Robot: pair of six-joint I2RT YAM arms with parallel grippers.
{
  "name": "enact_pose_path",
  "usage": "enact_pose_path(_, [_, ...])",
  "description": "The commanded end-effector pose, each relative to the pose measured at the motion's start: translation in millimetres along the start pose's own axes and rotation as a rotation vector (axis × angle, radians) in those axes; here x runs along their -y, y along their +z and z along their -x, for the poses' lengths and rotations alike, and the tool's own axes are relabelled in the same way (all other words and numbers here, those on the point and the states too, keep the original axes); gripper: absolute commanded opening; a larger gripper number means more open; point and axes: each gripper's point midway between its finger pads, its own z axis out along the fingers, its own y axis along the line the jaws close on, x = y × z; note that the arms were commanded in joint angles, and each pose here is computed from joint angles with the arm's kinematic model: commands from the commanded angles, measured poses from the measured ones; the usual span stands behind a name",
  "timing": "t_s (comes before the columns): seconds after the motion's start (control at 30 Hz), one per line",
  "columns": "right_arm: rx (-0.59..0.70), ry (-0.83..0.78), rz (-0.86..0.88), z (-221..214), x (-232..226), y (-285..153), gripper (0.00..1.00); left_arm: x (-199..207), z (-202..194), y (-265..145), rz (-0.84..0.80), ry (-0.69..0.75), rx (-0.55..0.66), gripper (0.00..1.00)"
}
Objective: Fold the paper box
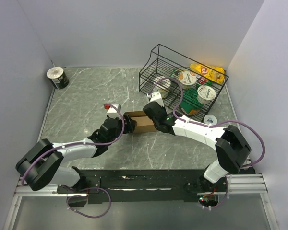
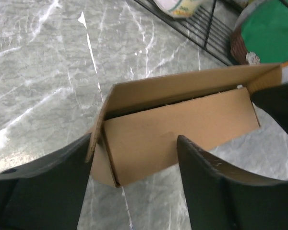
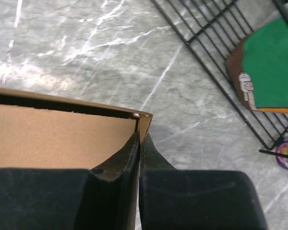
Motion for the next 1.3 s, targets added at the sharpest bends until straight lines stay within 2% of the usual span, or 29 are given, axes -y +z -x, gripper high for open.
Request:
enact_pose_path(0.0, [0.045, 0.051, 0.047, 11, -10, -8, 0.00, 27, 22, -9, -0.092, 0.092, 0.008, 0.79])
enact_pose_path(0.3, [0.044, 0.049, 0.041, 12, -9, -7, 0.00, 13, 42, -22, -0.019, 0.162, -0.011, 0.99])
enact_pose_path(0.53, [0.056, 0.051, 0.043, 15, -8, -9, 0.00, -9, 50, -28, -0.002, 0.149, -0.036, 0.96])
enact_pose_path(0.67, [0.052, 0.053, 0.048, 13, -9, -9, 0.00, -14, 59, -29, -0.035, 0.173, -0.025, 0.99])
enact_pose_path(0.8, [0.052, 0.051, 0.049, 13, -9, -9, 0.00, -8, 55, -26, -0.082, 0.209, -0.053, 0.86])
enact_pose_path(0.87, [0.054, 0.052, 0.050, 13, -9, -9, 0.00, -8, 53, -23, -0.089, 0.219, -0.064, 0.75])
enact_pose_path(0.97, [0.051, 0.050, 0.051, 13, -9, -9, 0.00, -7, 54, -20, -0.091, 0.225, -0.060, 0.64])
enact_pose_path(1.13, [0.052, 0.047, 0.054, 13, -10, -10, 0.00, -4, 61, -20, -0.100, 0.241, -0.034, 0.54])
enact_pose_path(1.27, [0.049, 0.047, 0.056, 12, -10, -10, 0.00, -3, 62, -18, -0.097, 0.246, -0.041, 0.38])
